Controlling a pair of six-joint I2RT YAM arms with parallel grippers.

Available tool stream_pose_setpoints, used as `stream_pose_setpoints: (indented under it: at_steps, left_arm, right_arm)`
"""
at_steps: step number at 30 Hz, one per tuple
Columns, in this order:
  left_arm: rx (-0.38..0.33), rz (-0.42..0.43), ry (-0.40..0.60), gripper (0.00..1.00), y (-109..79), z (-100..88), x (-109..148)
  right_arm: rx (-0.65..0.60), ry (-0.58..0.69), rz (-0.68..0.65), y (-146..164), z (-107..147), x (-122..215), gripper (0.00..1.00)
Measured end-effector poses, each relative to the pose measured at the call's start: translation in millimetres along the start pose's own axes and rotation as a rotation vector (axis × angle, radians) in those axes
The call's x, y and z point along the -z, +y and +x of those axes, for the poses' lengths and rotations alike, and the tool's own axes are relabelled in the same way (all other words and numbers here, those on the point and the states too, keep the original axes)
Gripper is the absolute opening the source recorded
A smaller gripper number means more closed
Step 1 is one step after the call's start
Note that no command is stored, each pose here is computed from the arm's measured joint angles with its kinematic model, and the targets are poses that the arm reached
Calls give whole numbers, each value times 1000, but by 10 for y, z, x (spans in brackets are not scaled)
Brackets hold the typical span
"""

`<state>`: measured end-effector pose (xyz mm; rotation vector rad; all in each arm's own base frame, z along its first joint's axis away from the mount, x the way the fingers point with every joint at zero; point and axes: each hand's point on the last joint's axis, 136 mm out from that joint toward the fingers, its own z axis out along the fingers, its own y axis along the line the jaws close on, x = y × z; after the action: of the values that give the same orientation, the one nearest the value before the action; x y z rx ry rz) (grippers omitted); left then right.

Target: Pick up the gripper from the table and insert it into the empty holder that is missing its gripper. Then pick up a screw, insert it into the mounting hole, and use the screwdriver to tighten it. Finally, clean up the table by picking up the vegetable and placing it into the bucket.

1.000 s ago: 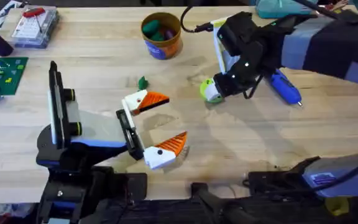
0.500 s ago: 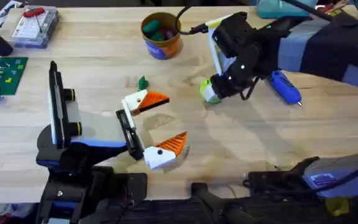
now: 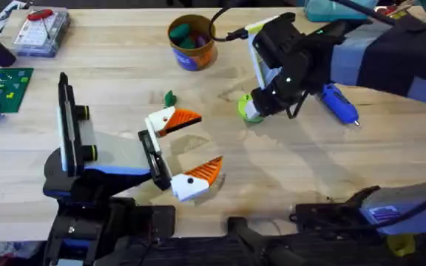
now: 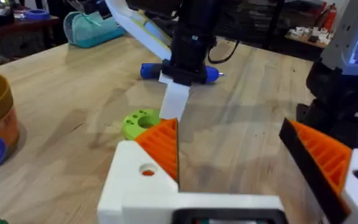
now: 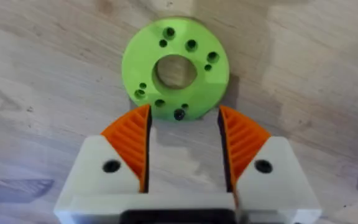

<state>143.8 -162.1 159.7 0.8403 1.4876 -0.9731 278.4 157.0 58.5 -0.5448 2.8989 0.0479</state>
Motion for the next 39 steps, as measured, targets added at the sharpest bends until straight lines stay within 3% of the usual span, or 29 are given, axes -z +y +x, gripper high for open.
stream_pose_setpoints:
  at_steps: [22, 39]
  left_arm:
    - [0, 0, 0, 987, 0, 0, 0]
    - [0, 0, 0, 986, 0, 0, 0]
  right_arm:
    - [0, 10, 10, -13, 3, -35, 245]
    - [1, 28, 12, -19, 47, -33, 198]
